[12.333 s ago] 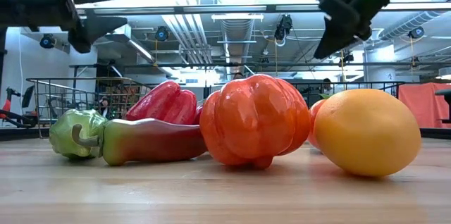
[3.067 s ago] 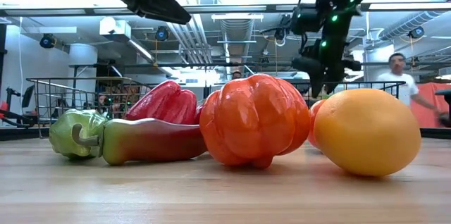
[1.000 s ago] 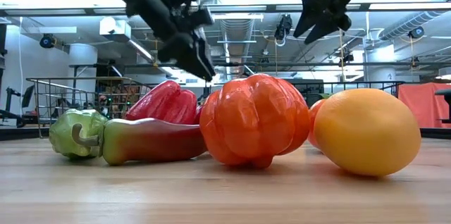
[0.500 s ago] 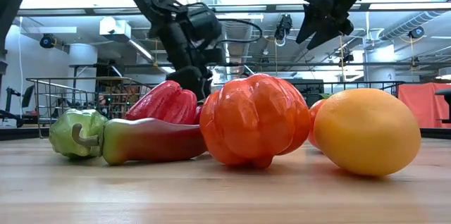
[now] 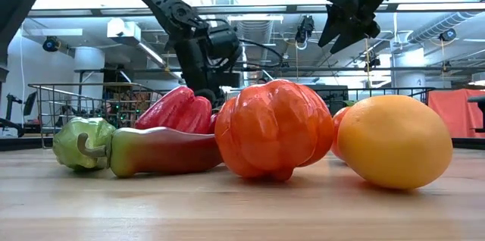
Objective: Sort produce into baskets
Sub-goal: Put the top lime into the brown wire basket
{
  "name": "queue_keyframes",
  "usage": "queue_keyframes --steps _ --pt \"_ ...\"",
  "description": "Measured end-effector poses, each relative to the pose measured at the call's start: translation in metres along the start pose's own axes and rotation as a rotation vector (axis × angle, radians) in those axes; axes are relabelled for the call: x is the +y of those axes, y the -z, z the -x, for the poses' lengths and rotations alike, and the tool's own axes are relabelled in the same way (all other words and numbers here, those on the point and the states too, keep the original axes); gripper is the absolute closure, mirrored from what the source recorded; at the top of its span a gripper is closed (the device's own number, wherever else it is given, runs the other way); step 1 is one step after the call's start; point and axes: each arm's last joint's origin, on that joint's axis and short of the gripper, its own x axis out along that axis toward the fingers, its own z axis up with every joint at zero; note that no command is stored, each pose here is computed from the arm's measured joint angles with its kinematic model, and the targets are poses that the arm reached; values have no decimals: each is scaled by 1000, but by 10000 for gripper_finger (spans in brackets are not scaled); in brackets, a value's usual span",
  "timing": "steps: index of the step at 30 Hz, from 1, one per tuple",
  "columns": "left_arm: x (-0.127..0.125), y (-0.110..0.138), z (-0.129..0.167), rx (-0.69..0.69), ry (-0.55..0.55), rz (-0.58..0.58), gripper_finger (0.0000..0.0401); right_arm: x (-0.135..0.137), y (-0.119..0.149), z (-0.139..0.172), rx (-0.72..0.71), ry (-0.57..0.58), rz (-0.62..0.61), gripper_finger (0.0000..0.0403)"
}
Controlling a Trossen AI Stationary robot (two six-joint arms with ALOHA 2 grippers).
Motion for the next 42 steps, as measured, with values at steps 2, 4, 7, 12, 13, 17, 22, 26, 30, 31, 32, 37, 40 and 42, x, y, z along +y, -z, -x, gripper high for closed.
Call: queue_keyframes --steps 2,4,7,12,13,17,22,26,30,31,32,37,40,42 --pt "-1 1 -3 10 5 -1 117 0 0 0 0 0 1 132" --pt "-1 0 -6 4 3 -1 118 0 0 0 0 0 1 131" --pt "-1 0 -7 1 1 0 130 0 0 0 0 0 0 133" --pt "-1 0 -7 0 0 11 187 0 0 0 0 0 0 138" --pt "0 0 -7 -1 0 17 201 0 0 0 0 0 0 138" --pt "-2 -1 -2 -6 0 22 227 0 0 0 0 0 0 135" --pt "-10 -9 17 -49 -5 8 227 0 0 0 2 0 1 141" --pt "-20 -19 53 -147 -25 -15 227 0 1 -1 4 1 2 142" --pt "-29 -20 105 -251 -53 -26 225 0 1 -1 3 4 2 140" --pt "-29 -17 119 -266 -76 -13 225 0 1 -1 1 7 1 141" --pt "-29 -13 132 -272 -103 6 225 0 1 -1 1 10 1 142" --pt "-18 23 184 -202 -322 169 225 0 1 -1 -13 22 -1 144" --pt "-9 46 205 -158 -394 297 225 0 0 -2 -22 19 3 141" --pt "0 60 215 -152 -418 389 224 0 0 -3 -23 18 2 140"
